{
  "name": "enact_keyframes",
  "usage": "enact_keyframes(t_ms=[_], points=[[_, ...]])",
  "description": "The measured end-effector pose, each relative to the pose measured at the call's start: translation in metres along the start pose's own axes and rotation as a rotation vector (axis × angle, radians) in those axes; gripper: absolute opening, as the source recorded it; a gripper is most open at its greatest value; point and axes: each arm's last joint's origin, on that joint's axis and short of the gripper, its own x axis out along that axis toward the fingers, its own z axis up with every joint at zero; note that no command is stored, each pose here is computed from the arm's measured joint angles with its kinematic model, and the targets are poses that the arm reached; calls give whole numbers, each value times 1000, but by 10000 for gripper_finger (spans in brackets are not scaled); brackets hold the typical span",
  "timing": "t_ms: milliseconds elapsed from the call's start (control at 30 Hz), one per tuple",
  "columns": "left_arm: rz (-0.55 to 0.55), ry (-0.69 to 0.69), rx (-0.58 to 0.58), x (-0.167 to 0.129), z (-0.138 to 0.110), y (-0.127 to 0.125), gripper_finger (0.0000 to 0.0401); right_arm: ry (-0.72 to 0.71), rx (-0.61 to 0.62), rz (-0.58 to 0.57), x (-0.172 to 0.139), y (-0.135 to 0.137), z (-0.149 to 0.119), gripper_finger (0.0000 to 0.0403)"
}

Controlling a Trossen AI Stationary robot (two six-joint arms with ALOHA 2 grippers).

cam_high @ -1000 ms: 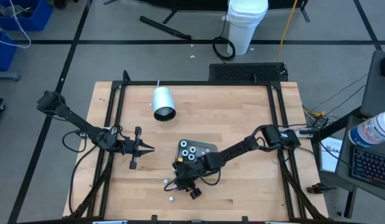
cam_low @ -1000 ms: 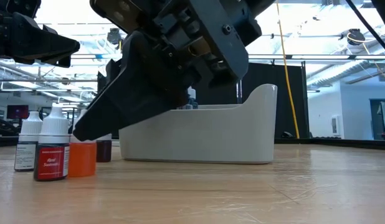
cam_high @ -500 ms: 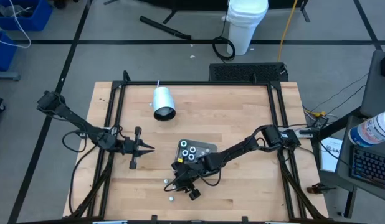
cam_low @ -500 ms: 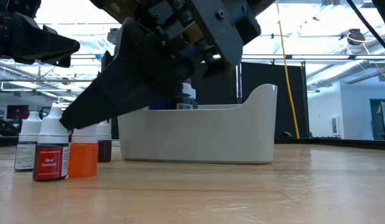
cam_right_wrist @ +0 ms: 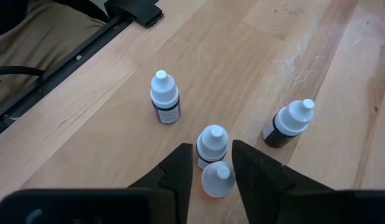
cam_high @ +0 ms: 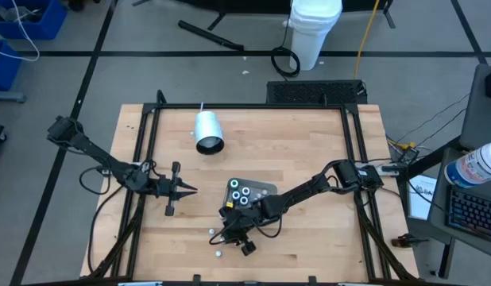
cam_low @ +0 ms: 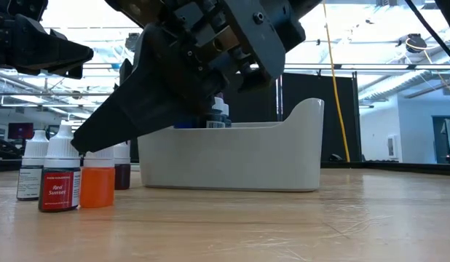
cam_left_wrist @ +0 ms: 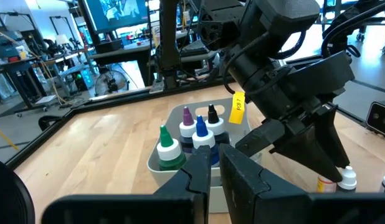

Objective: Pick & Place food coloring
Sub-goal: Put the black food coloring bottle into the gray bin

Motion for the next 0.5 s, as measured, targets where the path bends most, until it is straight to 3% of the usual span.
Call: enact_keyframes(t_ms=[500], points=[[0,0,-1,0,0,0,42,0,19,-2,0,0,0,52]])
